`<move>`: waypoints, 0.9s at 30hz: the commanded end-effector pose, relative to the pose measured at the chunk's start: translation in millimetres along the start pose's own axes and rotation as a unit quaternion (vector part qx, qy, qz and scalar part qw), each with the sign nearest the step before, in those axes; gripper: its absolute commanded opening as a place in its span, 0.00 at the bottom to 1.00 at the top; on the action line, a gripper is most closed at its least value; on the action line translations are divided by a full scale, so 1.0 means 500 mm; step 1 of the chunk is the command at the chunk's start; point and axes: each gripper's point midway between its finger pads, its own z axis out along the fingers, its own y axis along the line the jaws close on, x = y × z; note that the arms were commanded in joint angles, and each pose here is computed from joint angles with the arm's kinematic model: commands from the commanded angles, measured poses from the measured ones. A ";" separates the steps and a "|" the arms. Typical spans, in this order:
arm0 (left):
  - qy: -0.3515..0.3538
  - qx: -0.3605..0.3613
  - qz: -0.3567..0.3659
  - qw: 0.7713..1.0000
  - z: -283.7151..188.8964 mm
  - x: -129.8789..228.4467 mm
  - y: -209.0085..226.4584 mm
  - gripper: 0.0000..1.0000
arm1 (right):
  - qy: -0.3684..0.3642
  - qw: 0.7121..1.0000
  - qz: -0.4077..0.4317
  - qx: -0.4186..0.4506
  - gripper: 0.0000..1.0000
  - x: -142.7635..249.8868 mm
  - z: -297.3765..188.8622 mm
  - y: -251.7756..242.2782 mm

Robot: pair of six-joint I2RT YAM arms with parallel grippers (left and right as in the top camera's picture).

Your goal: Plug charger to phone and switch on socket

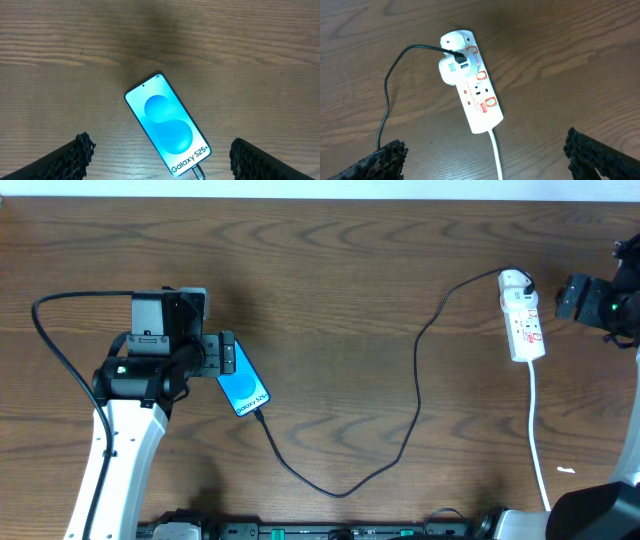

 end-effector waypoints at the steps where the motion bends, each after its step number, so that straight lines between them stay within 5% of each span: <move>1: -0.004 -0.006 0.008 1.000 -0.004 -0.002 0.002 0.89 | -0.004 1.000 0.010 0.006 0.99 -0.002 -0.008 -0.007; 27: -0.010 -0.005 0.009 1.000 -0.011 -0.004 0.001 0.90 | -0.004 1.000 0.010 0.006 0.99 -0.002 -0.008 -0.007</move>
